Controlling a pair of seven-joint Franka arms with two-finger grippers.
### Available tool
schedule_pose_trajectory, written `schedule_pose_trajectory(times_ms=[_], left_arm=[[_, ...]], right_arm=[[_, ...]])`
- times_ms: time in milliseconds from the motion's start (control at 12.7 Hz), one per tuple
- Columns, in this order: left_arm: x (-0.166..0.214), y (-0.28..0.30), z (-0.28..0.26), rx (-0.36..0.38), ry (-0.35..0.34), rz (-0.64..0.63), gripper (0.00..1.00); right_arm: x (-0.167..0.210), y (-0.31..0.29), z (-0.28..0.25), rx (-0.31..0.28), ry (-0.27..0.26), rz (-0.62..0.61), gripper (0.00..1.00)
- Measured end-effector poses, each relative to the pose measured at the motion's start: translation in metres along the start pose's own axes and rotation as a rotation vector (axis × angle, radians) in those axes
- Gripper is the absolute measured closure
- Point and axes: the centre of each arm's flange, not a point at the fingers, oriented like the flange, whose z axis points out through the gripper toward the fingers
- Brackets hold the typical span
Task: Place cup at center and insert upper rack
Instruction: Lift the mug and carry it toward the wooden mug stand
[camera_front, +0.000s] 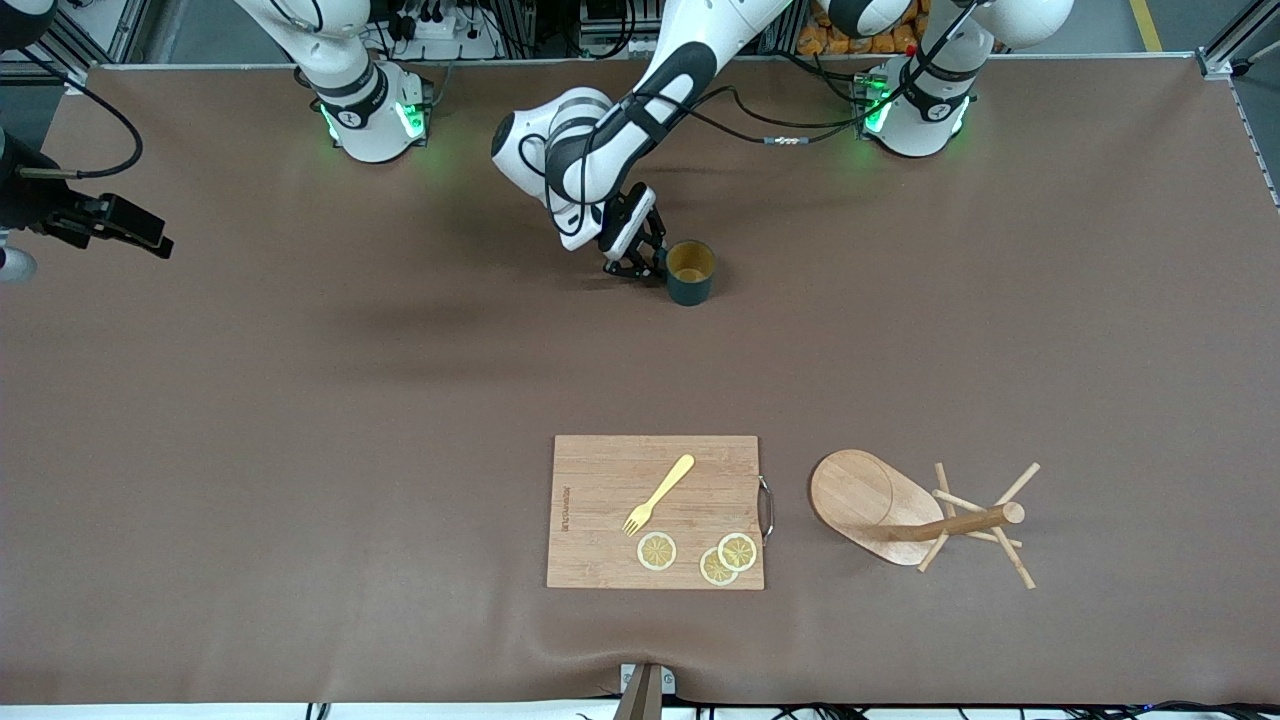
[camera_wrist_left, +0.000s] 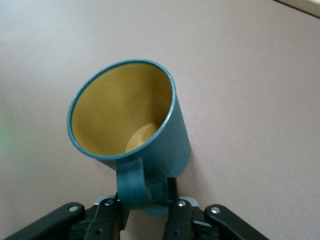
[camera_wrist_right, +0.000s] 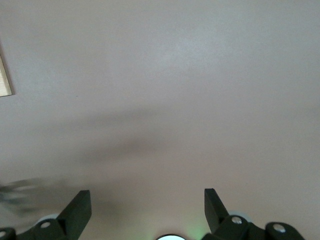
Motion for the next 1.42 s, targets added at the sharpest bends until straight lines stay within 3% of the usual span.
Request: schedule_pose_trajectory(times_ms=[79,158,632,869,1422], left_arm=[[0.000,0.000,0.000,0.000,0.000,0.008,0.68],[0.000,0.000,0.000,0.000,0.000,0.024,0.80],[0.017,0.012,-0.012,-0.010,-0.035,0.062,0.79],[0.076,0.036,-0.039,-0.008,-0.164,0.046,0.79],[0.249,0.067,-0.088,-0.088,-0.530,-0.062,0.79]], right_arm=[[0.000,0.000,0.000,0.000,0.000,0.001,0.00],[0.000,0.001,0.000,0.000,0.000,0.001,0.00],[0.000,0.001,0.000,0.000,0.002,0.001,0.00],[0.001,0.000,0.000,0.000,0.005,0.001,0.00],[0.001,-0.001,0.000,0.000,0.009,-0.002,0.00]])
